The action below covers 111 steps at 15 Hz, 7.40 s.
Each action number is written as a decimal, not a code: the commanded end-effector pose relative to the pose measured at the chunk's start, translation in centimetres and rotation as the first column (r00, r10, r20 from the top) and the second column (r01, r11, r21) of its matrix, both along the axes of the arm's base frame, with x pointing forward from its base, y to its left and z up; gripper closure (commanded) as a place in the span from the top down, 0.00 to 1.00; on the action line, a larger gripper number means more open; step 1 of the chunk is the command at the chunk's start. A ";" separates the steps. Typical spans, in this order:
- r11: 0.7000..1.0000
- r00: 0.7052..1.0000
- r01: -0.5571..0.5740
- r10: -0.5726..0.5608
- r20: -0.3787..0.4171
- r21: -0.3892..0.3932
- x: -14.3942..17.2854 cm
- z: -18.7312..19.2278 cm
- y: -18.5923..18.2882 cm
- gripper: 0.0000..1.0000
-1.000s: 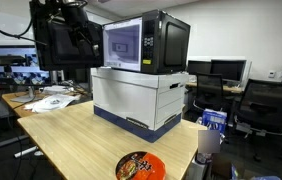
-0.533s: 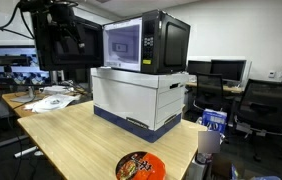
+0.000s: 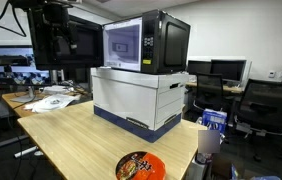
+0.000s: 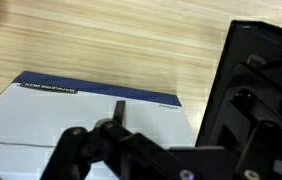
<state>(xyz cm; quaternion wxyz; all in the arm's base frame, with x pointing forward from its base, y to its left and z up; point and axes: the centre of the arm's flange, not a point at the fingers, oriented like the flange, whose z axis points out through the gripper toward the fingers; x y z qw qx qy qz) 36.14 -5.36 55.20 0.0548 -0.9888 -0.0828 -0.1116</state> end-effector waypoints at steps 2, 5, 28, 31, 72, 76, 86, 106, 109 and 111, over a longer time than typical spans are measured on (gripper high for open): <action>0.996 0.998 -0.067 0.067 -0.001 0.062 -1.6 0.1 1.2 1.00; 0.992 0.995 -0.096 0.097 -0.010 0.086 -2.3 0.1 2.2 1.00; 0.990 0.991 -0.126 0.121 0.064 0.066 -4.7 -1.0 3.7 1.00; 0.997 0.995 -0.079 0.079 0.065 -0.001 -4.1 -0.8 1.7 1.00; 0.868 0.953 0.190 -0.275 -0.126 -0.459 4.4 -9.9 -21.2 1.00; 0.896 0.921 0.251 -0.337 -0.194 -0.366 5.5 -8.1 -23.1 1.00; 0.849 0.863 0.414 -0.481 -0.156 -0.330 3.7 -9.3 -28.0 1.00; 0.866 0.905 0.317 -0.399 -0.151 -0.387 2.8 -15.0 -28.2 1.00; 0.879 0.907 0.300 -0.383 -0.176 -0.370 1.9 -17.0 -29.1 1.00; 0.873 0.910 0.309 -0.386 -0.148 -0.379 1.4 -18.5 -29.8 1.00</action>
